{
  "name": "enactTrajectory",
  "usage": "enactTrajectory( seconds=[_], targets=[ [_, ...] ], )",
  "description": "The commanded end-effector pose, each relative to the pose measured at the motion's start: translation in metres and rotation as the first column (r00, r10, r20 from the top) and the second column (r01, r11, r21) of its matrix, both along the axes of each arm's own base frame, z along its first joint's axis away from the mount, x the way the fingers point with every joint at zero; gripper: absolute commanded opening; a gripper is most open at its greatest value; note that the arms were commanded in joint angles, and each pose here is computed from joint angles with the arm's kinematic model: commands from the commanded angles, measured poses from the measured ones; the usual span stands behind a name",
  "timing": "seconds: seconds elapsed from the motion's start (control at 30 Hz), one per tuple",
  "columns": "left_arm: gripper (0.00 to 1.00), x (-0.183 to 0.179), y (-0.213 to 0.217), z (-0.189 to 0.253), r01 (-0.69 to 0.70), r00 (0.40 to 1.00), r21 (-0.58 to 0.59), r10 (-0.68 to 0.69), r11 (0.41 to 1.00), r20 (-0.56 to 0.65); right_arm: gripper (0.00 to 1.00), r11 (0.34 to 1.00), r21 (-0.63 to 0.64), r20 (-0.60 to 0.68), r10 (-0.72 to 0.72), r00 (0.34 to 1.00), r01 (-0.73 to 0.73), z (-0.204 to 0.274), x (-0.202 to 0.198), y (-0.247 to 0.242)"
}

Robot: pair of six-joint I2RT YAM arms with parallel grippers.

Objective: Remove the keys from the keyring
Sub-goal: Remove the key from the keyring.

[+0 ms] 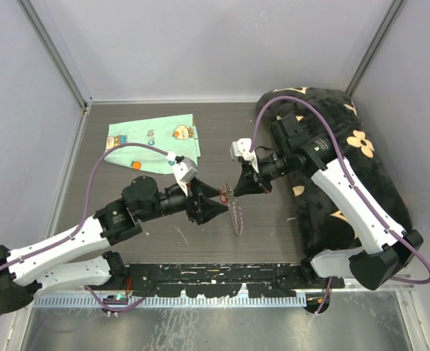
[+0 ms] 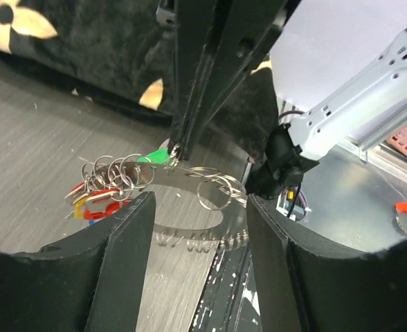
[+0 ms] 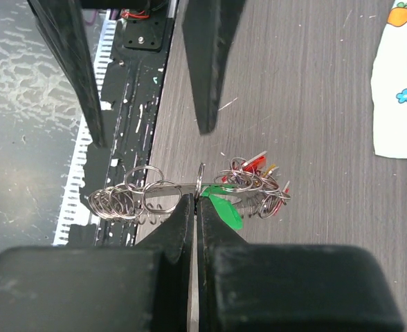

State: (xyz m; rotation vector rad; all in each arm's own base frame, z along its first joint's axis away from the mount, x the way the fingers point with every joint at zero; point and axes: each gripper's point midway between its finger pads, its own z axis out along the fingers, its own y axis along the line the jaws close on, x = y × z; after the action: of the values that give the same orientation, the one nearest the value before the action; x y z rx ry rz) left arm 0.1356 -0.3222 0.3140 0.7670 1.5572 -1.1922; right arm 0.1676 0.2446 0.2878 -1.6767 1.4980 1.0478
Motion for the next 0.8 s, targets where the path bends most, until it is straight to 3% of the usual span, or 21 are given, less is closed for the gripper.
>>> enactTrajectory(
  seconds=[0.0, 0.27, 0.77],
  targets=[
    [0.58, 0.006, -0.004, 0.029, 0.007, 0.998, -0.123, 0.001, 0.992, 0.063, 0.01, 0.998, 0.034, 0.043, 0.047, 0.998, -0.048, 0.015, -0.005, 0.006],
    [0.61, 0.023, 0.000, 0.034, 0.014, 1.000, -0.231, -0.014, 0.973, 0.001, 0.01, 0.997, 0.039, 0.035, 0.061, 0.997, -0.063, 0.013, -0.008, 0.008],
    [0.48, 0.021, -0.020, 0.023, 0.090, 0.990, -0.271, -0.115, 0.958, -0.080, 0.01, 0.996, 0.052, 0.017, 0.074, 0.997, -0.075, 0.014, -0.010, 0.010]
  ],
)
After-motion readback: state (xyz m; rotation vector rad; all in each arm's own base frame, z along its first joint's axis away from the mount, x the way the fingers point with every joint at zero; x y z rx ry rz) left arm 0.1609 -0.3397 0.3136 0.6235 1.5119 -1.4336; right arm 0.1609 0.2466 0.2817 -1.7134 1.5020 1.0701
